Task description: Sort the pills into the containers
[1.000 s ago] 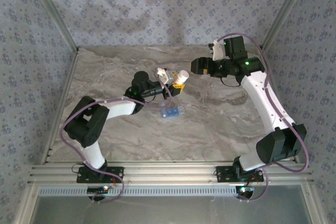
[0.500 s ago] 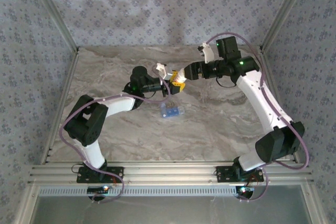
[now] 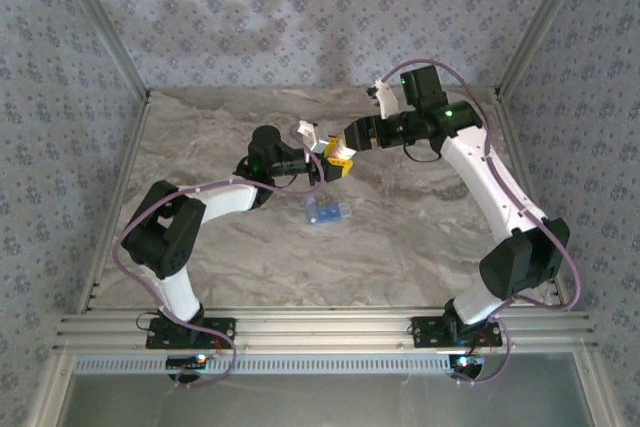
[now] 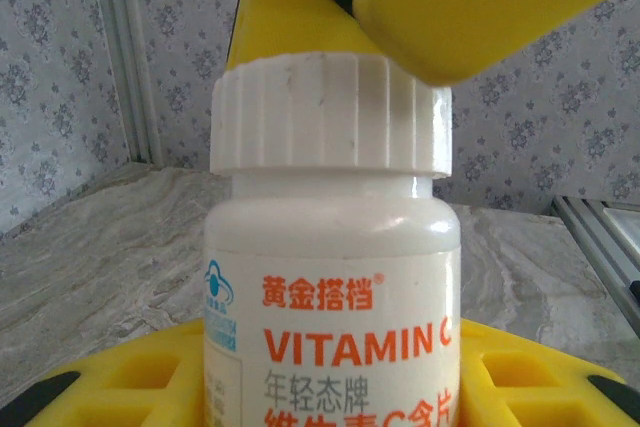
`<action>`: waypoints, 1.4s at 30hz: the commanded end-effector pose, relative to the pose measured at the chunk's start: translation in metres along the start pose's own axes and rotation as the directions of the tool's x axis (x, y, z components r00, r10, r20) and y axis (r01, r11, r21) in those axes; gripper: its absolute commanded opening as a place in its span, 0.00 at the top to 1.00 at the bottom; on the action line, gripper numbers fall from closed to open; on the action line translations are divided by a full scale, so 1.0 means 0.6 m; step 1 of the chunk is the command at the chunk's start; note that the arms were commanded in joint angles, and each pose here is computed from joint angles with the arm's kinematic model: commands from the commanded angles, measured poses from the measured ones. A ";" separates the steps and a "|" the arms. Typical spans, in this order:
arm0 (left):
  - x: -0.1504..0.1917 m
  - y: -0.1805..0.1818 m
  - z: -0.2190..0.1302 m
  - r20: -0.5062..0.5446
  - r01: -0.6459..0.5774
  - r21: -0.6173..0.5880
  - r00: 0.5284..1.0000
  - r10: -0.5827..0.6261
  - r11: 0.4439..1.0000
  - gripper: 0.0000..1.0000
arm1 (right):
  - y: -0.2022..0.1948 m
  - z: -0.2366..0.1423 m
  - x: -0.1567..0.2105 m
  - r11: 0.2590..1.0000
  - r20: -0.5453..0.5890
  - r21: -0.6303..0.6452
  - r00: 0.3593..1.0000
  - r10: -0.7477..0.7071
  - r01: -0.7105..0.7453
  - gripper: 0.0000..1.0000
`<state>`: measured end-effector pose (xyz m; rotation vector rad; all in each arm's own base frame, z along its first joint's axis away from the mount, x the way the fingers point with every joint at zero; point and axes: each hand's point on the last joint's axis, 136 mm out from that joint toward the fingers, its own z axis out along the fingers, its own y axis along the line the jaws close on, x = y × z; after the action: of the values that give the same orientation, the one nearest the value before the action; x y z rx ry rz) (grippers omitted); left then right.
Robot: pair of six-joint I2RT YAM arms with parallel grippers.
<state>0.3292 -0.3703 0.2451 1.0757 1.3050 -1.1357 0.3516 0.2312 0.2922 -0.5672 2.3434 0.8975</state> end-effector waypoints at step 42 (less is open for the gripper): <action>-0.002 0.012 0.031 -0.035 -0.213 -0.226 0.977 0.211 0.951 1.00 | -0.038 0.037 0.009 0.873 0.078 0.112 0.880 0.469 -0.475 0.42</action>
<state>0.3415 -0.3852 0.2163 1.0305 1.3652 -0.8120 0.3669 0.2329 0.2448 0.0947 2.5464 0.9045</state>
